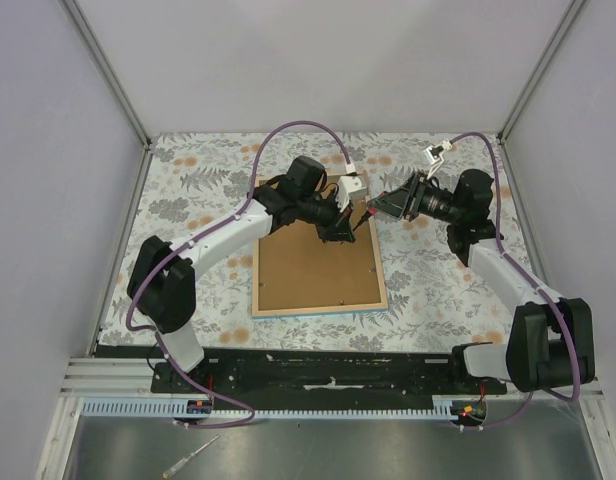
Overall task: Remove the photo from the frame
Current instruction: Pick up the screwdriver from the center of the board.
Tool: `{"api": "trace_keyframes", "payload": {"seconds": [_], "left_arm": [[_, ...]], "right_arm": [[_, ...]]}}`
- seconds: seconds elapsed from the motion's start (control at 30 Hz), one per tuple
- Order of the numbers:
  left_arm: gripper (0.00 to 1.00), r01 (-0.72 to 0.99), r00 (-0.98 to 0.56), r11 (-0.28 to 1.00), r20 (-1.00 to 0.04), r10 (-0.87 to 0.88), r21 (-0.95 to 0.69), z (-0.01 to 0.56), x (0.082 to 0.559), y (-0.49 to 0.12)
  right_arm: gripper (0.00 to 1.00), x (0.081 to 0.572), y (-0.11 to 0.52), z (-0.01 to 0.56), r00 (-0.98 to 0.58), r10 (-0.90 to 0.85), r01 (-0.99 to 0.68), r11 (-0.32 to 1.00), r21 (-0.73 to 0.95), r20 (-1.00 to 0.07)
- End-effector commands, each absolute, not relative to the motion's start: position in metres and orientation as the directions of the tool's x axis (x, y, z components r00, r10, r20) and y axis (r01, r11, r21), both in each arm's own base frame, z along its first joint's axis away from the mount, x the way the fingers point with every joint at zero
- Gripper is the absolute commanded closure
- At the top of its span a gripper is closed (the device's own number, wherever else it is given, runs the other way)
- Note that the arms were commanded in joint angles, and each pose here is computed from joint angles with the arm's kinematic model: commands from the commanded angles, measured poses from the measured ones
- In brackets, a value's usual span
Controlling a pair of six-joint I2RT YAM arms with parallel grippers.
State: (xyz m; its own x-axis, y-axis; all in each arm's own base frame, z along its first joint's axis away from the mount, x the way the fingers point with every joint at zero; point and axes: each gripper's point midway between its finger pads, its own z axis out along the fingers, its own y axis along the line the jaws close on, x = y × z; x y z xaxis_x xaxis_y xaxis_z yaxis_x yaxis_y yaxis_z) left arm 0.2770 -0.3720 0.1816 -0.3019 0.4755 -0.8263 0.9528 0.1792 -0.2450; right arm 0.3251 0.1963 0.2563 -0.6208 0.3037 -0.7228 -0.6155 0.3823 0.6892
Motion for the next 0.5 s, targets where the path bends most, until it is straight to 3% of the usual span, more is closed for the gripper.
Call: {"api": "trace_keyframes", "payload": {"seconds": [0.0,0.23,0.47], "left_arm": [[0.98,0.986,-0.144,0.152,-0.84,0.523,-0.074,0.199,0.288,-0.364],[0.98,0.991,-0.068,0.135,-0.82,0.568,0.012,0.208,0.297,-0.36],[0.98,0.993,-0.03,0.111,-0.784,0.62,0.05,0.199,0.295,-0.359]], "right_arm": [[0.5,0.32,0.203,0.266,-0.624,0.241,-0.664,0.337,0.667,-0.743],[0.47,0.312,0.221,0.256,-0.667,0.151,-0.676,0.29,0.678,-0.73],[0.53,0.309,0.23,0.249,-0.694,0.112,-0.67,0.263,0.695,-0.711]]}}
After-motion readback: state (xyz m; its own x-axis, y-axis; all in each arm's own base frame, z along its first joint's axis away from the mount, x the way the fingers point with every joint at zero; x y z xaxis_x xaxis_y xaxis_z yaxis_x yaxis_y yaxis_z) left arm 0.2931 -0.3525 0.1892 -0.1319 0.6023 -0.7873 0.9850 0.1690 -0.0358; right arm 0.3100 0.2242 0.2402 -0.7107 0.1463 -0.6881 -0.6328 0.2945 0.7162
